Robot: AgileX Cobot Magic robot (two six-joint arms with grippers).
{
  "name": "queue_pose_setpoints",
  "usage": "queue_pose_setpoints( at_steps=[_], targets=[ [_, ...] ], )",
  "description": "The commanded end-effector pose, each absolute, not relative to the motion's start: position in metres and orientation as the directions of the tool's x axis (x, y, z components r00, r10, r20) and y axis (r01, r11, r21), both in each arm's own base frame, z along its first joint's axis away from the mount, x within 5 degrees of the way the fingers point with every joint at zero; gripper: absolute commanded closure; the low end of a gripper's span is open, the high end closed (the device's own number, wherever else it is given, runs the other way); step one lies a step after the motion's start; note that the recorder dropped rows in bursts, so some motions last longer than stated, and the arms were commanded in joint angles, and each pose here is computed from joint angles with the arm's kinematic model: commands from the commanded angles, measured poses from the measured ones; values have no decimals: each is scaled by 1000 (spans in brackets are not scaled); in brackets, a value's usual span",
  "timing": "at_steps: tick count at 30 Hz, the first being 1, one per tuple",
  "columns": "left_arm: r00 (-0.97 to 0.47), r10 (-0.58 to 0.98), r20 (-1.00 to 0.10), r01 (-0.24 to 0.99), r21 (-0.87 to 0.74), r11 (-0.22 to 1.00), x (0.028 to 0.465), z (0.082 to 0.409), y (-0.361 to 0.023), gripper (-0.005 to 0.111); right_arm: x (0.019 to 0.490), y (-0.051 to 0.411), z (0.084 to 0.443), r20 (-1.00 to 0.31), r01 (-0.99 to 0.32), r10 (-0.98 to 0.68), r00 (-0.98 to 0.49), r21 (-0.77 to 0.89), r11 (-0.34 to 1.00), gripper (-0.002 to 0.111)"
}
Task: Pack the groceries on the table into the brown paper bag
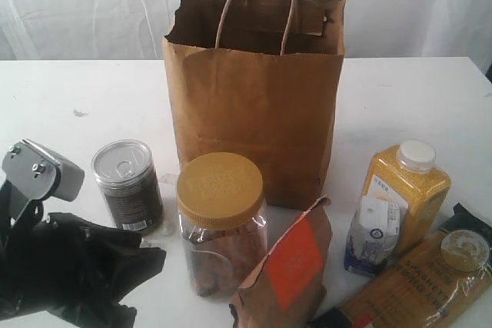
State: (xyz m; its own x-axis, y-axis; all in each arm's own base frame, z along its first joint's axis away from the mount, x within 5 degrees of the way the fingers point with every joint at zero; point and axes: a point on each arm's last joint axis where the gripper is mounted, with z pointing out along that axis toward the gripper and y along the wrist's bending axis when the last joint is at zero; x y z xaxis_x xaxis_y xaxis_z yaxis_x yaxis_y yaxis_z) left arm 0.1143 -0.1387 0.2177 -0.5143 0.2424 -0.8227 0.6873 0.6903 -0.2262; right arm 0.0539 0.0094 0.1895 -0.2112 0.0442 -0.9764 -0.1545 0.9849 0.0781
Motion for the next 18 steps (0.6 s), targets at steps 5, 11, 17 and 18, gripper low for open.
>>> queue_pose_setpoints(
  at_steps=[5,11,17,18],
  targets=[
    [-447,291,-846,784,-213,583,106,220,-145,61,54,9,191,-980,-151,46,-193,75,986,108],
    [-506,335,-795,775,-248,582,101,214,-143,61,54,9,191,-980,-151,46,-193,75,986,108],
    [-676,186,-713,555,-327,765,108,201,-129,61,54,9,191,-980,-151,46,-193,75,986,108],
    [-671,161,-724,539,-327,776,108,197,-126,61,54,9,191,-980,-151,46,-193,75,986,108]
  ],
)
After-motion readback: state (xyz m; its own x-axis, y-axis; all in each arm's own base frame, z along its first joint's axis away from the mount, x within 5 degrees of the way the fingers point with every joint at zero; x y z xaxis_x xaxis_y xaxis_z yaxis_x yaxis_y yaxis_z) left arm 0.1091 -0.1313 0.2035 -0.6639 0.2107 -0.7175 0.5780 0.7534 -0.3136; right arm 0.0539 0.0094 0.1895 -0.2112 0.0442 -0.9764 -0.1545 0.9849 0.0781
